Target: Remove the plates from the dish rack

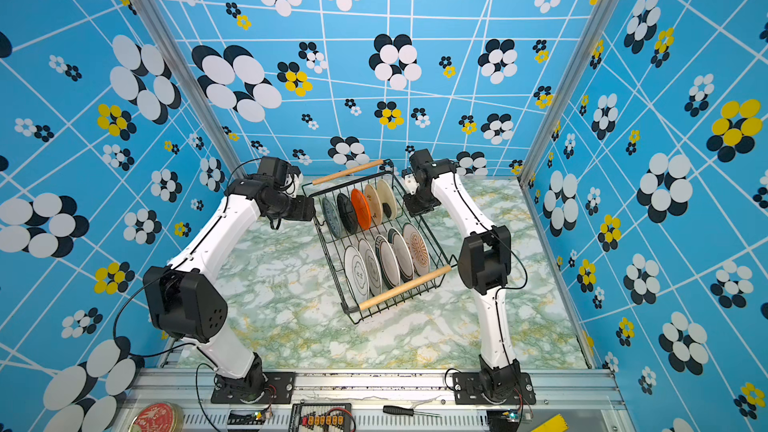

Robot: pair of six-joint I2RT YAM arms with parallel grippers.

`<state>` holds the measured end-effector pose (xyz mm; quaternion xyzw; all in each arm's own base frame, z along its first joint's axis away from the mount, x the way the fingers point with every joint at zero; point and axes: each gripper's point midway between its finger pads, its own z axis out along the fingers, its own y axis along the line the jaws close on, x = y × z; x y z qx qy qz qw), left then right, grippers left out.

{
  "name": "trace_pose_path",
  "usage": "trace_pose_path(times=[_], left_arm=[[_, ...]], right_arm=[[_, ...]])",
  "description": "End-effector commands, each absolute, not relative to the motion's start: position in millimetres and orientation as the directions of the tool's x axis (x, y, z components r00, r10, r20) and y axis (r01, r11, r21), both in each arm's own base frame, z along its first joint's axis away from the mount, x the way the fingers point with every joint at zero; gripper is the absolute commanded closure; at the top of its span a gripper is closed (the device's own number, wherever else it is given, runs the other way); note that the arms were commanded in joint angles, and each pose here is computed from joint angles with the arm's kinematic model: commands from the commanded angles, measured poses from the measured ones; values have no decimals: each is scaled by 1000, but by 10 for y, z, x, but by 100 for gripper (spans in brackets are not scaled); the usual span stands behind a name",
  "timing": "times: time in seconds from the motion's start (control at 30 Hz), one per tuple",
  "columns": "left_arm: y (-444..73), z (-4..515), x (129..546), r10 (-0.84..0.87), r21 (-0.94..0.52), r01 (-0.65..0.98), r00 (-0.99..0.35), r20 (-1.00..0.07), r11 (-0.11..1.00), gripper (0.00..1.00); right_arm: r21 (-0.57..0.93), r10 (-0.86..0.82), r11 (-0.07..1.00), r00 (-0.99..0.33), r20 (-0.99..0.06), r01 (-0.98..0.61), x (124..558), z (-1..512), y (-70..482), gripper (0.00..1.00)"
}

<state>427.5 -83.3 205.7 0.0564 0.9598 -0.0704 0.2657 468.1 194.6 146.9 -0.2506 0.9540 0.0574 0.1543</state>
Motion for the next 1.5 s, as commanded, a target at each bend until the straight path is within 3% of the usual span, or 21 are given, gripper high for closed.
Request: trace_pose_path(times=[0.0,0.5,0.7,0.83,0.9,1.1,1.3,1.47], left_arm=[[-831,2116,4420,97,-98,177,-835,-542,979,16],[-622,2088,4607,74,-88,148,-826,-559,985,18],[-516,2073,4592,44,-78,104,-830,-556,992,19],[-441,2043,4564,17,-87,79,-831,-556,993,20],[-423,2038,4541,10,-88,72,-830,-558,994,20],[-370,2108,4477,-14,-90,45,-820,-572,995,20],[-316,2166,4383,-47,-93,9,-813,-580,996,18],[-288,2246,4256,-72,-99,-16,-801,-594,995,18]], right_arm=[[102,-600,766,-763,-241,-634,4360,1346,2253,99],[103,-564,775,-756,-331,-623,4486,1625,2339,86],[95,-532,793,-759,-375,-602,4483,1871,2296,67],[70,-497,820,-768,-404,-568,4496,2042,2219,47],[56,-477,839,-779,-407,-542,4496,2103,2146,43],[-2,-353,917,-807,-473,-399,4445,2432,1882,33],[3,-114,991,-836,-537,-137,4185,2689,1469,32],[102,71,995,-838,-541,19,3715,2712,1270,33]])
